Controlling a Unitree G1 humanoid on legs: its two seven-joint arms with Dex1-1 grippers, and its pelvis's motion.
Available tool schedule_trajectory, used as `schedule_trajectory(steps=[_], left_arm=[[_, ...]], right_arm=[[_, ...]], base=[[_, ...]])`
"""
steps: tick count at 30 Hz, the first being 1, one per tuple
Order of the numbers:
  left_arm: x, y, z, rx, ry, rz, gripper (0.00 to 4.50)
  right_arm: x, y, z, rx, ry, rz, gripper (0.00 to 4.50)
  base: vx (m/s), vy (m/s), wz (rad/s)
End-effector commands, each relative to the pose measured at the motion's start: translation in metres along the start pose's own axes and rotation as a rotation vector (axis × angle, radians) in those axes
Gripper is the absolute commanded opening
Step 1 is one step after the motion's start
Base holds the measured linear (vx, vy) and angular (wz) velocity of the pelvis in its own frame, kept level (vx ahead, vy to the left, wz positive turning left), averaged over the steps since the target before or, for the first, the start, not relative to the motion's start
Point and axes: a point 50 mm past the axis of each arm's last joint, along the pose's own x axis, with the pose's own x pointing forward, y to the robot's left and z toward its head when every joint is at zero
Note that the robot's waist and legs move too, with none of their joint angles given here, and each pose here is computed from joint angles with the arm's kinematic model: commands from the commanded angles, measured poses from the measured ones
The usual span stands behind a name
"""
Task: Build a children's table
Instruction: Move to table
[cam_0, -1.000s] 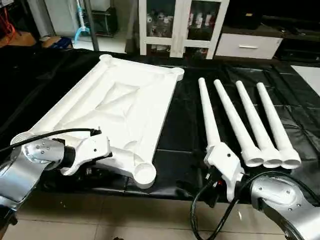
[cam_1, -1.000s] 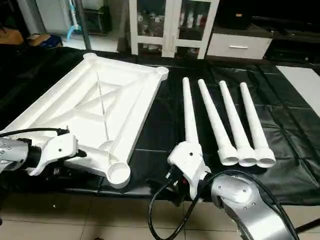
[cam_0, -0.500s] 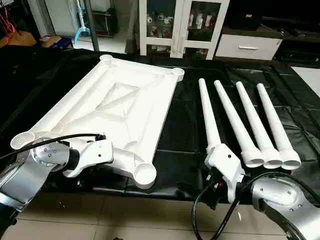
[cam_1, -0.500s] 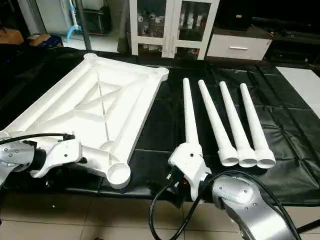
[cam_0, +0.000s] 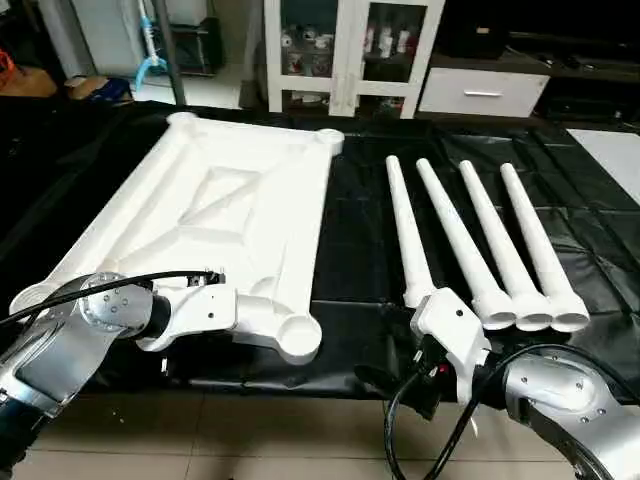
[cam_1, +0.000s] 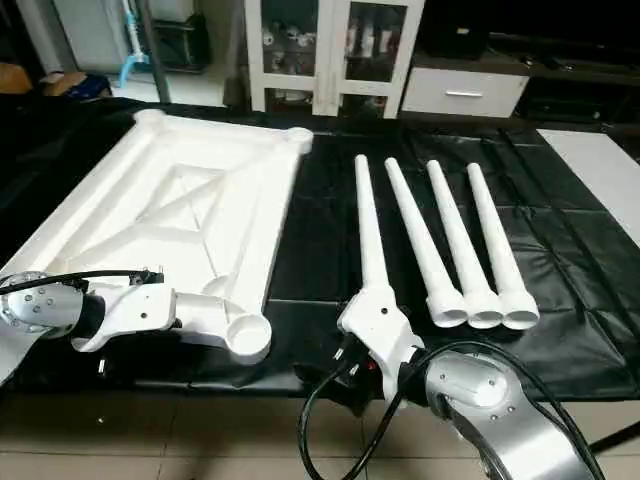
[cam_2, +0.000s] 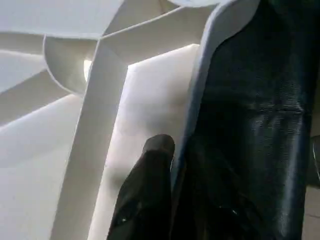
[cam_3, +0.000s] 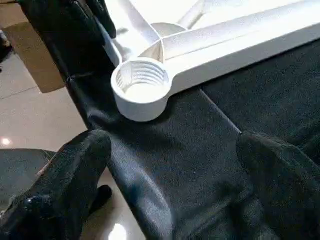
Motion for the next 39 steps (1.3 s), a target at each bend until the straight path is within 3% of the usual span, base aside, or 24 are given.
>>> schedule_trajectory(steps=[1,6,13,18,23,25,29,39], left_arm=[[0.003,0.004,-0.015,-0.070,0.088,0.070,0.36],[0.001,0.018,-0.012,-0.201,0.061,0.178,0.24],[0.005,0.019,-0.008,-0.181,0.050,0.187,0.10],[0.009,0.020,-0.009,-0.186,0.065,0.229,0.02],[0.012,0.026,-0.002,-0.127,0.014,0.272,0.01],[0.014,0.031,0.002,-0.032,-0.006,0.323,0.01],[0.017,0.035,0.004,0.027,-0.029,0.336,0.01],[0.032,0.042,0.003,0.170,-0.069,0.296,0.01]], right_arm=[[-0.001,0.001,0.003,-0.027,-0.003,-0.008,4.50],[0.001,-0.003,0.004,-0.040,-0.008,-0.046,4.50],[0.002,-0.006,0.004,-0.055,-0.006,-0.067,4.50],[0.004,-0.017,0.007,-0.053,-0.022,-0.164,4.50],[0.006,-0.023,0.009,-0.059,-0.033,-0.218,4.50],[0.007,-0.027,0.009,-0.055,-0.031,-0.256,4.50],[0.008,-0.031,0.011,-0.048,-0.043,-0.290,4.50],[0.012,-0.029,0.012,-0.052,-0.048,-0.292,4.50]], base=[[0.000,0.000,0.00],[0.000,0.000,0.00],[0.000,0.000,0.00],[0.000,0.000,0.00],[0.000,0.000,0.00],[0.000,0.000,0.00],[0.000,0.000,0.00],[0.000,0.000,0.00]])
